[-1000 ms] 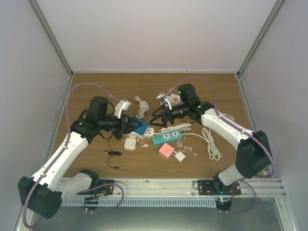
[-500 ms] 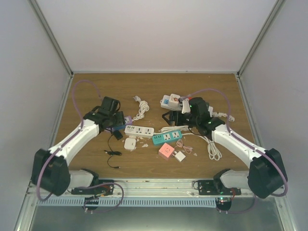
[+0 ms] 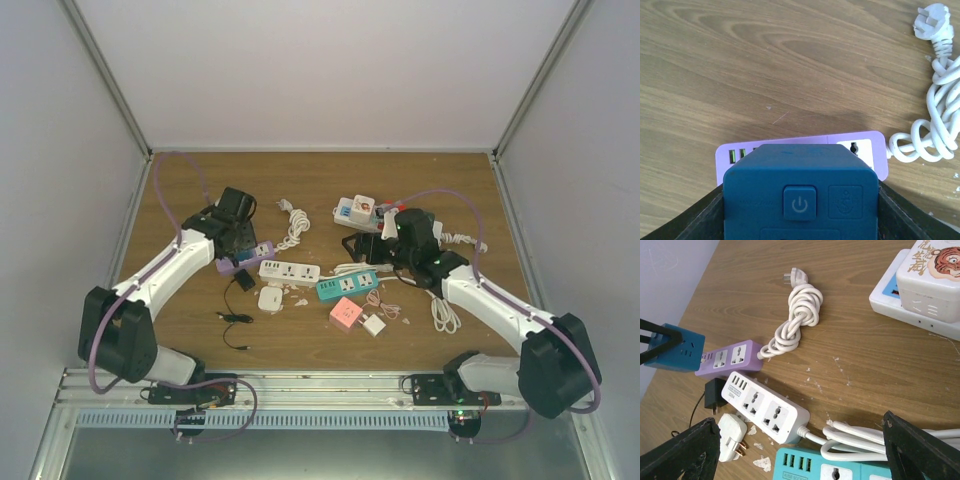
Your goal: Insert the plug
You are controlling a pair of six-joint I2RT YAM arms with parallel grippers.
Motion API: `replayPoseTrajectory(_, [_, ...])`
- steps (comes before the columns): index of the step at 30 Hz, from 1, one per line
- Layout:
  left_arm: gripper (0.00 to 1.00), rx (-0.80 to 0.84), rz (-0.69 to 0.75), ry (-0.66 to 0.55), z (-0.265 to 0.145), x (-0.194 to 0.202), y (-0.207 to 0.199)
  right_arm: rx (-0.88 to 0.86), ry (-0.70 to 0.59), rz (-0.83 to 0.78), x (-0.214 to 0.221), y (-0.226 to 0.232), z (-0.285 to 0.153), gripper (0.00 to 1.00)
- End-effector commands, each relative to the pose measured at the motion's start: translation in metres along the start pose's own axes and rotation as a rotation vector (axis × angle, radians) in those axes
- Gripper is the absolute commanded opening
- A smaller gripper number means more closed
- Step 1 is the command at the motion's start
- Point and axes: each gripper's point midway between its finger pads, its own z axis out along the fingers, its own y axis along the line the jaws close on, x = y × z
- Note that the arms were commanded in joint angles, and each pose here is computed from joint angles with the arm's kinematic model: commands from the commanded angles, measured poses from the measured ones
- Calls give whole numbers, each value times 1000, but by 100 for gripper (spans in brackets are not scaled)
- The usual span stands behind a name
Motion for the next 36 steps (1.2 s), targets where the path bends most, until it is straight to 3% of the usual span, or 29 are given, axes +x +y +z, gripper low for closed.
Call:
replayPoseTrajectory(1, [33, -22, -42, -29, 6, -15, -5, 6, -31, -32, 0, -3, 2, 88])
replayPoseTrajectory(36, [34, -81, -61, 68, 38, 6, -2, 90, 26, -35, 16, -23, 9, 87])
